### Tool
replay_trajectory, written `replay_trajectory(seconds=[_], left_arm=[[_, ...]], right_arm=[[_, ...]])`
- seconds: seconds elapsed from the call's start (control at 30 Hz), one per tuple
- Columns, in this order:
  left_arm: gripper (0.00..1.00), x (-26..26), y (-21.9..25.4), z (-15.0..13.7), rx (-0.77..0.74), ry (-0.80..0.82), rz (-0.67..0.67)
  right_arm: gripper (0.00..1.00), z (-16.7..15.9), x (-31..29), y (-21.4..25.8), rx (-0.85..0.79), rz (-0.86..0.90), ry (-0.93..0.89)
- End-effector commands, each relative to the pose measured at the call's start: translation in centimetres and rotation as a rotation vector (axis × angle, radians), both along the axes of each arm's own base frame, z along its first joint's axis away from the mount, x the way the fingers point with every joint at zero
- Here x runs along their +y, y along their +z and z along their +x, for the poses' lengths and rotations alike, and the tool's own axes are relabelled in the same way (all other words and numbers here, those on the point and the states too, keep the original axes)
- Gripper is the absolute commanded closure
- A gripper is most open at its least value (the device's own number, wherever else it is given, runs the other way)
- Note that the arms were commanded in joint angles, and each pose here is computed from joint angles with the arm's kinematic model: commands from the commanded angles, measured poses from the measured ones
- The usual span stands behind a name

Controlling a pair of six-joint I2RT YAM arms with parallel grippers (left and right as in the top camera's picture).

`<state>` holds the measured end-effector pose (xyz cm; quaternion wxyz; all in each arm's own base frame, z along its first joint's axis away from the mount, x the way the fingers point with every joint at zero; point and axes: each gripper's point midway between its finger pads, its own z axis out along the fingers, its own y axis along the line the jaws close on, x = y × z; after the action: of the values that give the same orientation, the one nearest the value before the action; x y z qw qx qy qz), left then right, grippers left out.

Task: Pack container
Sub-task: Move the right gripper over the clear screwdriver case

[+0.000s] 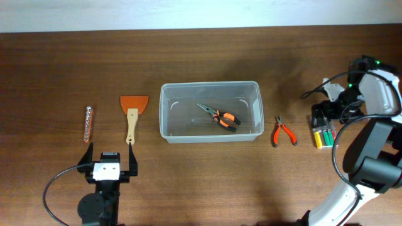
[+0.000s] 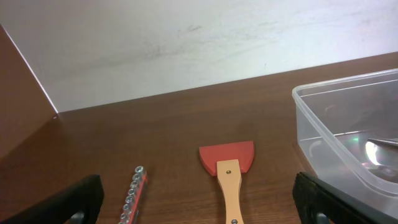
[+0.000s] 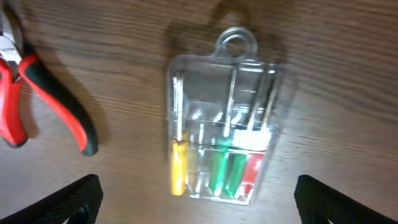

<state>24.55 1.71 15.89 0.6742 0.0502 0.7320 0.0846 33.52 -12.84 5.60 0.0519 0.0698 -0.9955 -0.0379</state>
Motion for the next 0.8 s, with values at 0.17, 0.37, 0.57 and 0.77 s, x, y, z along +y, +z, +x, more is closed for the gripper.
replay_trajectory(seconds=[0.17,0.37,0.57,0.77], left_arm=[[0.01,0.2,-0.2,0.0,0.0,0.013,-0.008],[0.01,0.2,-0.2,0.0,0.0,0.013,-0.008],[0.01,0.2,-0.2,0.0,0.0,0.013,-0.008],[0.01,0.2,-0.2,0.0,0.0,0.013,-0.008]], right_arm=[[0.01,-0.3,-0.2,0.2,0.009,-0.021,-0.055],[0.02,-0.5,-1.4,0.2,0.023,-0.095,-0.112],[0.02,-1.3,-1.2,0.6,0.018,-0.106,-0.142],[0.01,-2.9,-0.6,0.8,-0.036,-0.123,-0.153]])
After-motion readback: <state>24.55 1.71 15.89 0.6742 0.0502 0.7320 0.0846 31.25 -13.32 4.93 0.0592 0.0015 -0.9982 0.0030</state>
